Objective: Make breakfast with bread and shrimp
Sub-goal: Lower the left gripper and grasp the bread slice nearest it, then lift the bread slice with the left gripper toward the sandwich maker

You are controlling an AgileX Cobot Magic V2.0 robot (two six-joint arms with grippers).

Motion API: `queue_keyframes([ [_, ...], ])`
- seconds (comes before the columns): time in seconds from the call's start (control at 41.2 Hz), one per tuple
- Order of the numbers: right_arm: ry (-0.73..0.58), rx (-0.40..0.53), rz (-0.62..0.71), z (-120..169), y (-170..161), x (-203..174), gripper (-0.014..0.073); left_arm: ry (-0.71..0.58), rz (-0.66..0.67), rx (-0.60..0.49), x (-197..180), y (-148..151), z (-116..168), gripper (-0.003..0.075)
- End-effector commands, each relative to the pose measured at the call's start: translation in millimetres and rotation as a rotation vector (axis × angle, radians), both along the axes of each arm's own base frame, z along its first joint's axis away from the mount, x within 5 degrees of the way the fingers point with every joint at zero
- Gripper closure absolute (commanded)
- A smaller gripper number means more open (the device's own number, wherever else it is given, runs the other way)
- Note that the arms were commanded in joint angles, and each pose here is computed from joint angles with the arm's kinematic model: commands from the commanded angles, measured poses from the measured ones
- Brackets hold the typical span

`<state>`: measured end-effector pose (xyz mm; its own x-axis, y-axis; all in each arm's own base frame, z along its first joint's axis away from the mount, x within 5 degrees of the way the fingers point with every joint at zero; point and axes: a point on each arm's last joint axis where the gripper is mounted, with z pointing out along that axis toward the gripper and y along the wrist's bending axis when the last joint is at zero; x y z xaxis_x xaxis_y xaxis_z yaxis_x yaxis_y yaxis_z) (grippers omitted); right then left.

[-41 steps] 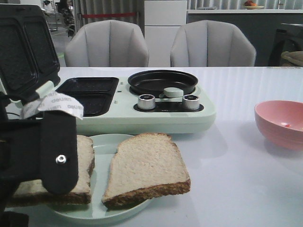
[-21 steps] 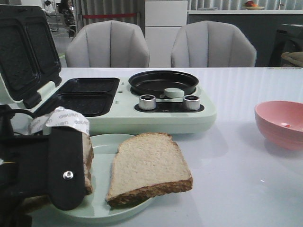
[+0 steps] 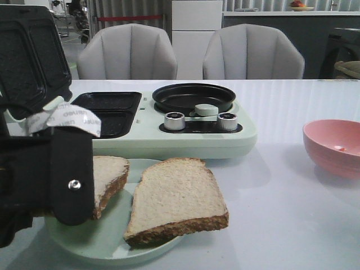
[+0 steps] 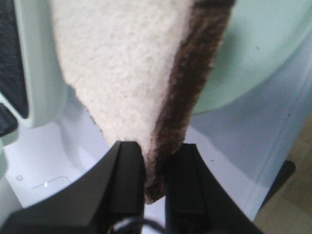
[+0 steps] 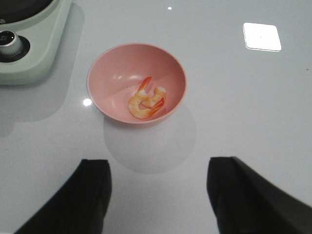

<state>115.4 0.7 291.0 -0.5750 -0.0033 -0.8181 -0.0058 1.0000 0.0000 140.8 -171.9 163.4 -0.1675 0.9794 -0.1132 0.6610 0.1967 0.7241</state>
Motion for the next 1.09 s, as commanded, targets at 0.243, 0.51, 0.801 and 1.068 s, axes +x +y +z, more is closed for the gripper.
queue_keyframes([
  [0.243, -0.095, -0.023, 0.006, 15.5, -0.6, 5.1, 0.0060, -0.256, 0.036, -0.093, 1.5, 11.4, 64.0, 0.0568],
  [0.51, -0.095, -0.023, 0.006, 15.5, -0.6, 5.1, 0.0060, -0.348, -0.034, -0.174, 20.9, 2.0, 115.1, 0.0568],
  [0.801, -0.095, -0.023, 0.006, 15.5, -0.6, 5.1, 0.0060, -0.432, 0.021, -0.202, 88.2, 7.8, 141.8, 0.0568],
  [1.068, -0.095, -0.023, 0.006, 15.5, -0.6, 5.1, 0.0060, -0.448, 0.072, -0.150, 147.7, -6.5, 147.5, 0.0568],
])
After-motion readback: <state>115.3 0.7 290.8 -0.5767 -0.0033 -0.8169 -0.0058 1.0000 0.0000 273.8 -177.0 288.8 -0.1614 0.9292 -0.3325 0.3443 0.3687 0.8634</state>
